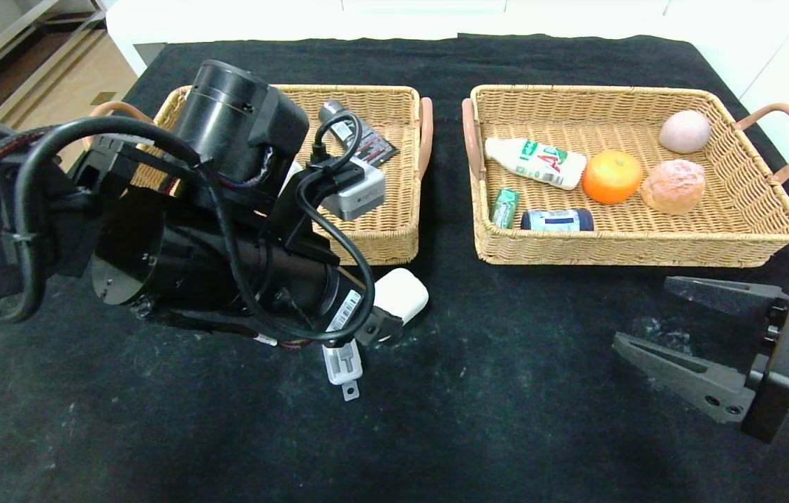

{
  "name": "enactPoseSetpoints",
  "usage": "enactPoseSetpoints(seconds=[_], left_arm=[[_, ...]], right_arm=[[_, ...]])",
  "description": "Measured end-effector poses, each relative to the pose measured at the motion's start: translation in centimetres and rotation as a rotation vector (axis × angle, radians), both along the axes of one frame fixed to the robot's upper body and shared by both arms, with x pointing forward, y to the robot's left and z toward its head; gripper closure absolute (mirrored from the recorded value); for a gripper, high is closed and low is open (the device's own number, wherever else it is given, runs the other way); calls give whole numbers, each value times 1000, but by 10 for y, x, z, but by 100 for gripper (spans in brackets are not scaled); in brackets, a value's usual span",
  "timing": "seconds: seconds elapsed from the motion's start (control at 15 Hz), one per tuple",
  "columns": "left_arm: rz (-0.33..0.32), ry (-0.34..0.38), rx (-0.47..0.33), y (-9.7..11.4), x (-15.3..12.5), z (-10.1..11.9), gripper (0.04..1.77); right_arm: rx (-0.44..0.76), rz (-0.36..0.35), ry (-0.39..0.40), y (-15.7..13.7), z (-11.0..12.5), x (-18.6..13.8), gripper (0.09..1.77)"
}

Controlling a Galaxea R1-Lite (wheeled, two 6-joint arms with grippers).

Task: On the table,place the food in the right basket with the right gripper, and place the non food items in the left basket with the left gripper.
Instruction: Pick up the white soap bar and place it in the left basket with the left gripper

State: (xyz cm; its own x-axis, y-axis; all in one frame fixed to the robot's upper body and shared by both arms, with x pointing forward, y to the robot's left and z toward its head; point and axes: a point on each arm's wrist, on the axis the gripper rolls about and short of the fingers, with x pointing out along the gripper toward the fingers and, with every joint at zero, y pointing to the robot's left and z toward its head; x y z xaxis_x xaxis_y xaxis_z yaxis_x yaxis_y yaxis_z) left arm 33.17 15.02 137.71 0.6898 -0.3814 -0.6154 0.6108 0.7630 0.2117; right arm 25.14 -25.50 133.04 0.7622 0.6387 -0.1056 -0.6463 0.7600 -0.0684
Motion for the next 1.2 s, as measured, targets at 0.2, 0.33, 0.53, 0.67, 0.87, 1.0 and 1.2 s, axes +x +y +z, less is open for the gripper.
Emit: enactPoseSetpoints(seconds=[0.2,0.33,0.53,0.67,0.87,1.0,1.2], left_arm=[[2,35,44,-7,9,6,11],[-11,37,62,-14,16,7,11],[-22,45,81,-24,24,0,10],[-12,41,96,-31,31,-4,10],[5,35,122,-38,37,-10,10],[23,30,140,-42,40,-14,10],[29,35,144,-45,43,-19,10]], right_arm=[[4,-1,-10,-1,2,-2,15],[7,2,-16,-1,3,-3,15],[12,14,-20,-2,4,-5,15],[13,16,-23,-2,5,-5,15],[13,17,-23,-2,5,-6,15],[15,22,-20,-1,5,-6,15],[14,26,-20,-1,4,-7,15]])
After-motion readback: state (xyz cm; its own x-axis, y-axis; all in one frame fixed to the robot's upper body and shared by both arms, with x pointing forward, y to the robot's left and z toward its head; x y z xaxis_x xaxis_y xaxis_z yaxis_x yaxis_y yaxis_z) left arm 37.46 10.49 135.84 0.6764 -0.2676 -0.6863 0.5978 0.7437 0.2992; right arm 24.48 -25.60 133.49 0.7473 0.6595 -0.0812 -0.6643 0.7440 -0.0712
